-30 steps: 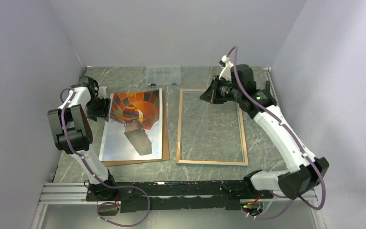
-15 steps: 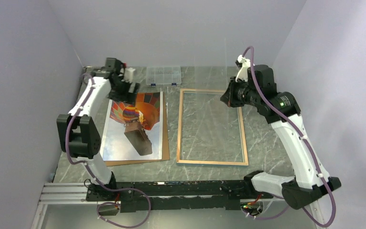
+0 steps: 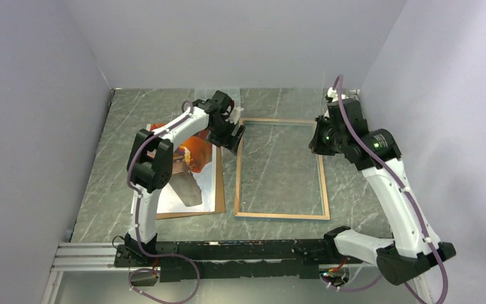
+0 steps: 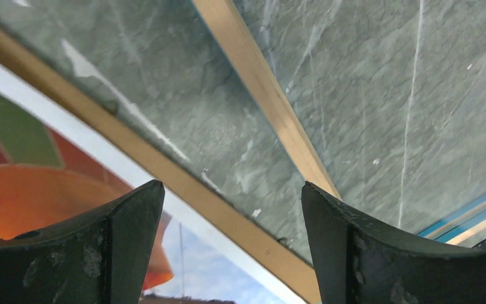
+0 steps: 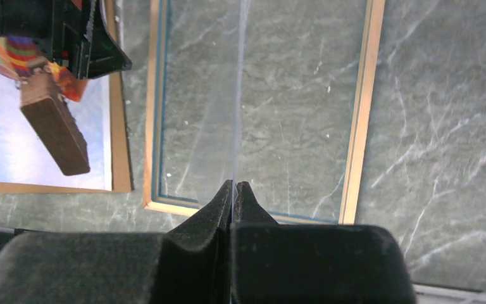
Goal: Put the photo into the frame
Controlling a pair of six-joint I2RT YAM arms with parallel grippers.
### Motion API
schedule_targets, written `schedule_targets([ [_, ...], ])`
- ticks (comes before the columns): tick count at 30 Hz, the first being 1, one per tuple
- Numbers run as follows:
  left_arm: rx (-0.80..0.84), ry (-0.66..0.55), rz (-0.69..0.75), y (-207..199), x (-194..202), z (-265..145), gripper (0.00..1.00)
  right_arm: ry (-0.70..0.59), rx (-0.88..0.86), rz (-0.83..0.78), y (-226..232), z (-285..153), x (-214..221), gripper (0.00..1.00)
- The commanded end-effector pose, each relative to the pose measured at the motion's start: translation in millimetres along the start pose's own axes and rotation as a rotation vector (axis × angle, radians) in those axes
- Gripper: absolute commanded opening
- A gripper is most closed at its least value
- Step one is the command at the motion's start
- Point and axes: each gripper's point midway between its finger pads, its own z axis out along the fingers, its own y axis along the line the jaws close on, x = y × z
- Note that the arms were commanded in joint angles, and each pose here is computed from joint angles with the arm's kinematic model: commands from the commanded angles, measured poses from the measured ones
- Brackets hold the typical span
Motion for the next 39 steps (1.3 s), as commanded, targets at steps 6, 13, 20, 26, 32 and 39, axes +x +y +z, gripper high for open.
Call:
schedule_targets([
  [6,0.081,-0.046,-0.024,-38.7,-26.6,28.5,0.82,0.029,0.03,0.014,-2.4,0.8,-0.4,0.0],
  [13,0.055,0.009,-0.022,-36.1,-8.2,52.3,0.74,0.05,0.011,0.008,-0.3,8.4,6.2,0.0],
  [20,-0.052,0.067,-0.017,-12.5,21.1,65.7,0.6,0.06,-0.044,0.013,12.3,16.3,3.6,0.0],
  [26,-0.095,0.084,-0.013,-3.5,36.3,65.2,0.54,0.06,-0.076,0.023,20.8,24.8,-1.0,0.0],
  [32,-0.098,0.073,-0.037,-0.9,37.3,56.6,0.52,0.084,-0.115,0.025,29.4,33.8,1.8,0.0],
  [39,-0.095,0.041,-0.055,9.1,29.2,42.7,0.52,0.091,-0.143,0.036,36.9,40.8,-0.7,0.0],
])
